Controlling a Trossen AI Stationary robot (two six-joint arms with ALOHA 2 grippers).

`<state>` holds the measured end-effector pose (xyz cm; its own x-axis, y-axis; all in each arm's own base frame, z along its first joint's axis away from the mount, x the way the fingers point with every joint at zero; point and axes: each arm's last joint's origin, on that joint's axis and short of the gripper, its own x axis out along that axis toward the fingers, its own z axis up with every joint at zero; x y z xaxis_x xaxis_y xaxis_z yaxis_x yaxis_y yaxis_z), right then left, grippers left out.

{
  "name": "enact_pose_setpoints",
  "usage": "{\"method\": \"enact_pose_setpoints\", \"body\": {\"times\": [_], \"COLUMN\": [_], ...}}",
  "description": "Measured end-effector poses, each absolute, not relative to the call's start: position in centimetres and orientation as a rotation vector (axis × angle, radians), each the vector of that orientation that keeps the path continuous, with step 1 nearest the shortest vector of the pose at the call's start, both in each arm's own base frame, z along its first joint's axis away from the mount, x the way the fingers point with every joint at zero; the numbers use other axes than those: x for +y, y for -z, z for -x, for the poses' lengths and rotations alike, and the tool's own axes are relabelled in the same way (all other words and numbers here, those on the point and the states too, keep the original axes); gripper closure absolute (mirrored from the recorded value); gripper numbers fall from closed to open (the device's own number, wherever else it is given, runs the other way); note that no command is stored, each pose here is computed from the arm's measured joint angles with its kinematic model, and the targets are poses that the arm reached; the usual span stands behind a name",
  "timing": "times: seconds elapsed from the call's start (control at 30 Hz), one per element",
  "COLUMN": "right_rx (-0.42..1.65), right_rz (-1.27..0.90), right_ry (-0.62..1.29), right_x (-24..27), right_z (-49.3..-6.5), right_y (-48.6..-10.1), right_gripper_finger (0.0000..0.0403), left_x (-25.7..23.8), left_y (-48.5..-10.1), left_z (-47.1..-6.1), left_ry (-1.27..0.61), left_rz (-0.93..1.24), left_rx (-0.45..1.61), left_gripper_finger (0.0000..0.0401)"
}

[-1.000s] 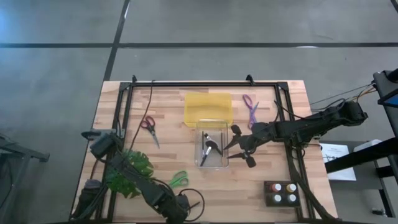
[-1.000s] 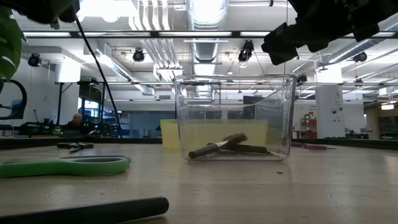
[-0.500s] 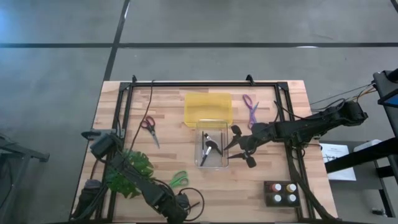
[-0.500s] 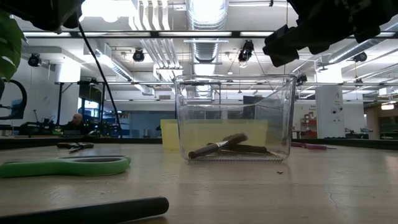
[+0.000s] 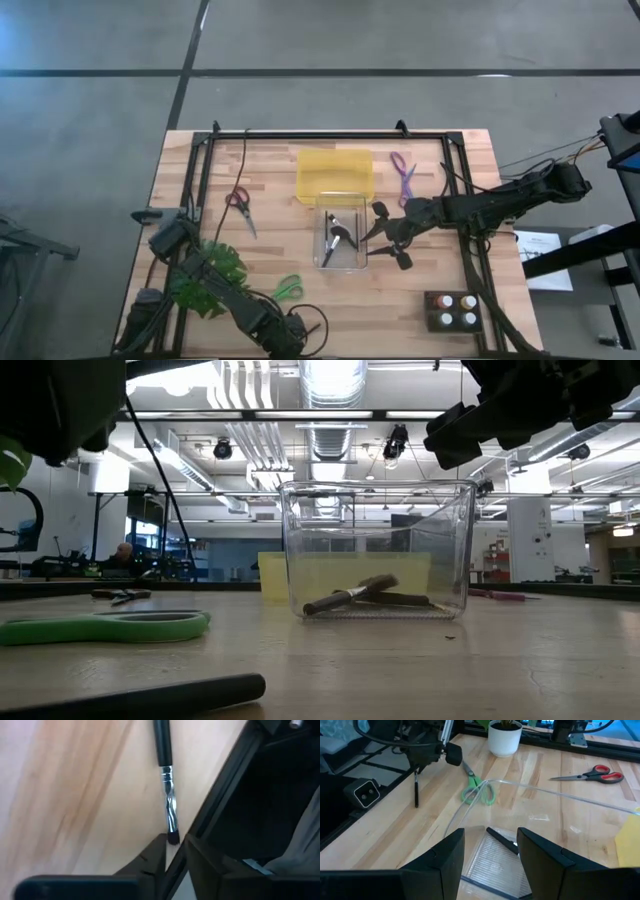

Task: Pick & Place Paint Supplies
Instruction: Put the silver eyeshadow brush into the transparent bin

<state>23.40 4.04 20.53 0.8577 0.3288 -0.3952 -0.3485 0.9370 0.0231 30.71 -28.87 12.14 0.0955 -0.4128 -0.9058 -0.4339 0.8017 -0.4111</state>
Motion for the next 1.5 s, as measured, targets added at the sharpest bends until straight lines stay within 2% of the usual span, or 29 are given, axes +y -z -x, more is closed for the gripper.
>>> {"method": "enact_pose_setpoints", "body": {"times": [0.17,0.43,0.63,0.93,1.1,1.27,1.5], "right_rx": [0.403,0.403,0.401,0.37,0.324,0.291,0.282], "right_rz": [0.05,0.05,0.049,0.072,0.075,0.083,0.096], "right_ry": [-0.356,-0.357,-0.361,-0.387,-0.399,-0.423,-0.424], "right_x": [4.0,4.0,4.1,4.5,4.8,5.1,5.7], "right_z": [-23.4,-23.4,-23.4,-23.3,-22.8,-21.7,-19.2], "right_y": [-20.6,-20.6,-20.6,-20.9,-21.9,-23.0,-24.5], "right_gripper_finger": [0.0222,0.0222,0.0222,0.0222,0.0222,0.0222,0.0222], "left_x": [-28.7,-28.5,-27.9,-26.5,-23.0,-17.4,-9.5], "left_y": [-11.9,-12.0,-13.2,-17.6,-21.9,-25.5,-26.0], "left_z": [-30.5,-30.6,-30.4,-30.5,-31.1,-32.5,-35.4], "left_ry": [-0.074,-0.09,-0.118,-0.053,-0.088,-0.159,-0.178], "left_rz": [0.718,0.69,0.605,0.451,0.421,0.493,0.543], "left_rx": [1.511,1.488,1.383,1.228,1.119,1.027,1.025], "left_gripper_finger": [0.0389,0.0398,0.0399,0.04,0.0401,0.0401,0.0401]}}
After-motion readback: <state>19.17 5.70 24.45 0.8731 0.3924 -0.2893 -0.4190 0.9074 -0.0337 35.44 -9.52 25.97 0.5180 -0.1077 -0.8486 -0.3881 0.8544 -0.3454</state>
